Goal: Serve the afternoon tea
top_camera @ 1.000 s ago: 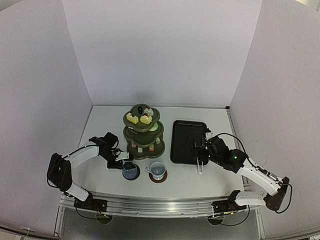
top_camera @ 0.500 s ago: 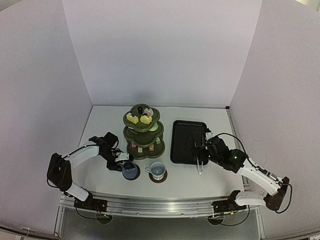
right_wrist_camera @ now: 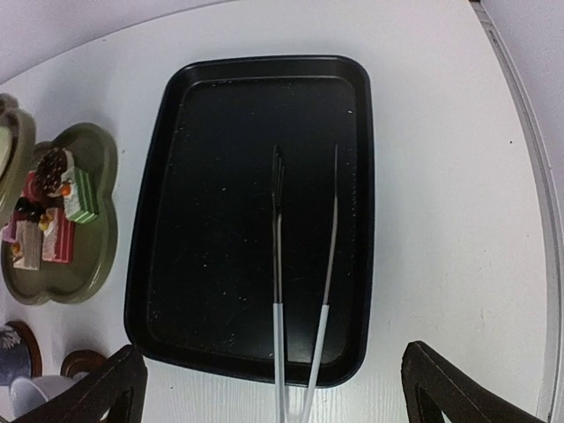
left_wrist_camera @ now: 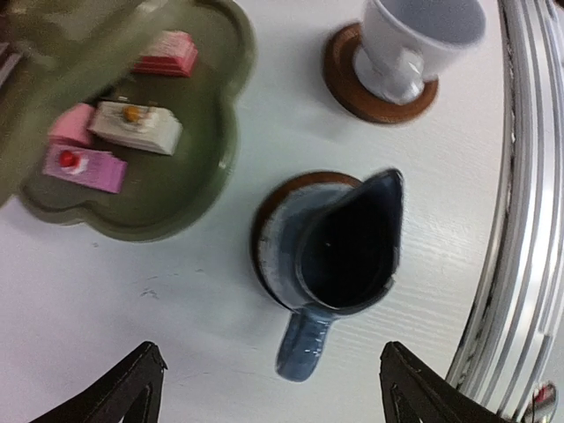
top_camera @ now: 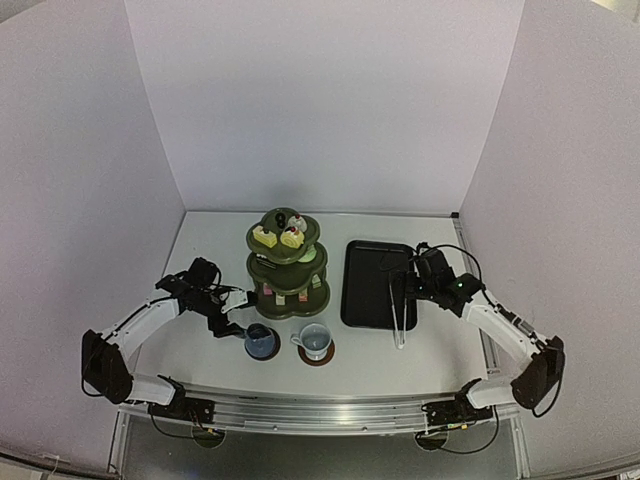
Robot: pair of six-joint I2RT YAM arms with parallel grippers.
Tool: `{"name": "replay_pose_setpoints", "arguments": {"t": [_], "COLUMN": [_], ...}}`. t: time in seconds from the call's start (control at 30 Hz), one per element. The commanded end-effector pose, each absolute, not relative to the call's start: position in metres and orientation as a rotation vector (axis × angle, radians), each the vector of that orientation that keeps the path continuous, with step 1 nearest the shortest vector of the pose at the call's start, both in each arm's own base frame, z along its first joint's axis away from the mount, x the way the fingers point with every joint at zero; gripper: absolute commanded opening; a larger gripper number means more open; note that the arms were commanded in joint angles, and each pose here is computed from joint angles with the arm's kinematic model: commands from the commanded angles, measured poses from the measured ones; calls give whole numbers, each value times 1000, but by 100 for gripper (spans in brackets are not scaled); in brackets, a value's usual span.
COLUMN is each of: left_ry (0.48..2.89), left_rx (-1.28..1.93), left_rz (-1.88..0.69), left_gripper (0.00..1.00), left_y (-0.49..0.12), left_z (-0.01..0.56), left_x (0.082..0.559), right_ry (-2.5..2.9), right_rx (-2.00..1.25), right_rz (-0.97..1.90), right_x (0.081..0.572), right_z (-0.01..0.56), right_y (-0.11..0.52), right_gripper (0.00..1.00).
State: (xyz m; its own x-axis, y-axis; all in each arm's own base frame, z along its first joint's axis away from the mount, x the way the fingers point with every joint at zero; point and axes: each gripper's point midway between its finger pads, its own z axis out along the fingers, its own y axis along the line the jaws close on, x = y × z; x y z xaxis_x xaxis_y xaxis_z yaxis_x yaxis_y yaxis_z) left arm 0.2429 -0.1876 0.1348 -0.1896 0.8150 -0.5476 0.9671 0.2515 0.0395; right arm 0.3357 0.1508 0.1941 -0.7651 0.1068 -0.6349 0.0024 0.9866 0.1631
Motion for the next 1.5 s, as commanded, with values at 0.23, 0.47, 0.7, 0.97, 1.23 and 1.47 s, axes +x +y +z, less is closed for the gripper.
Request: {"name": "replay_pose_setpoints", "arguments": {"t": [0.23, 0.47, 0.7, 0.97, 1.23, 1.47], "left_ry": [2094, 2136, 2149, 2086, 2121, 2144], "left_rx": [466, -21, -149, -293, -352, -409], "left_rz": [-475, -393, -135, 82, 108, 162], "left_gripper": [89, 96, 100, 100, 100, 100], "left_y": [-96, -12, 35, 70, 75, 84], "left_z": [213, 179, 153, 128, 114, 107], "left_x": [332, 337, 329, 321, 311, 303], "right_ry": [2339, 1846, 1693, 1709, 1784, 1799], "right_rx": [457, 237, 22, 121, 96, 97], "right_rz": [299, 405, 259, 293, 288, 282], "right_x": [446, 417, 338, 297, 303, 306], "right_z": [205, 267, 249, 194, 177, 173], "right_y": [26, -25, -8, -5, -4, -5], "right_gripper": [98, 98, 98, 98, 98, 98]}}
